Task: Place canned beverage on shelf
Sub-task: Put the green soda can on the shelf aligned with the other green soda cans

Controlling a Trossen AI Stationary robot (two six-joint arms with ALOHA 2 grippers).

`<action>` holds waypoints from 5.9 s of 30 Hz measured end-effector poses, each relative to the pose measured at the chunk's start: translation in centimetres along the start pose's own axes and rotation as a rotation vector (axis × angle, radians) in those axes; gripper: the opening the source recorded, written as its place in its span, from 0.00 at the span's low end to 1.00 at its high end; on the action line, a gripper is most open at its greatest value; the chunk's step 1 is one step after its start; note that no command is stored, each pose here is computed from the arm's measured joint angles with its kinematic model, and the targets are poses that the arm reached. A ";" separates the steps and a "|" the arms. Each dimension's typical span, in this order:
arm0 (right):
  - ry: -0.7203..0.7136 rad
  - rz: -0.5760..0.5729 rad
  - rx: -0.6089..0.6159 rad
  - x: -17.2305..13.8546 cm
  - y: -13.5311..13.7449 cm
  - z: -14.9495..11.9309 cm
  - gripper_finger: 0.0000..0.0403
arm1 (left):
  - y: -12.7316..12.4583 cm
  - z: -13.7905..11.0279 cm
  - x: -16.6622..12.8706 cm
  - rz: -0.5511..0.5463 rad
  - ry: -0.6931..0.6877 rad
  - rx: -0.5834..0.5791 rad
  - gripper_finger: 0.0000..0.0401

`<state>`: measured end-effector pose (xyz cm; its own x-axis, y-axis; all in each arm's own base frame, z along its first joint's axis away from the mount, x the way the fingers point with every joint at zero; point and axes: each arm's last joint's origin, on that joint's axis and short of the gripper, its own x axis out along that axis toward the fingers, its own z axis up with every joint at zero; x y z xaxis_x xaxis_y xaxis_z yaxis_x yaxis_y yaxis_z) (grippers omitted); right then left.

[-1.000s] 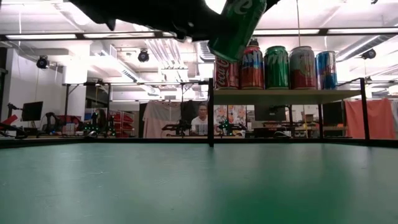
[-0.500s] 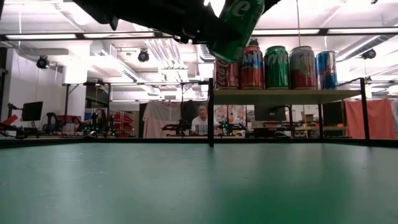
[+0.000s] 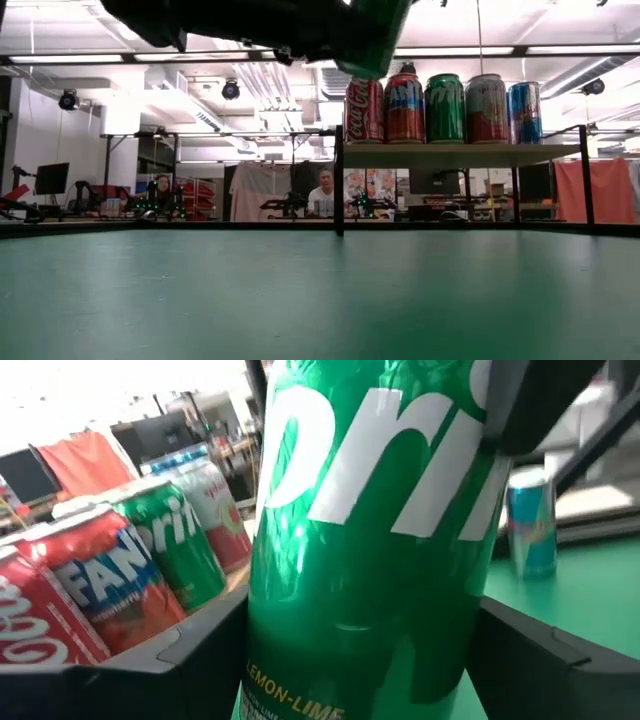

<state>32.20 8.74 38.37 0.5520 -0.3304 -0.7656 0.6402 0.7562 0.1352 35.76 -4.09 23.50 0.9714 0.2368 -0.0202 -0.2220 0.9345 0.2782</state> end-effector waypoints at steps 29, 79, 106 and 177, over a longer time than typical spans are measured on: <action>-0.104 0.089 -0.155 -5.0 0.1 2.9 0.84 | -0.7 -0.5 -1.6 0.366 -0.155 -0.196 0.72; -0.217 -0.013 -0.450 0.0 2.5 3.7 0.85 | -2.4 1.4 -2.2 0.292 -0.242 -0.304 0.72; -0.240 -0.025 -0.430 -0.2 1.9 4.5 0.74 | -2.5 1.7 -2.3 0.302 -0.237 -0.213 0.95; -0.061 -0.260 0.079 0.1 -13.9 -5.6 0.74 | 3.2 3.7 -10.0 0.118 0.025 0.024 0.94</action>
<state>20.34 1.36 32.94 0.3930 -0.5431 -0.7420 0.8032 0.5956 -0.0105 25.62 -4.43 28.11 0.9361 0.3517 -0.0100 -0.3323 0.8930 0.3035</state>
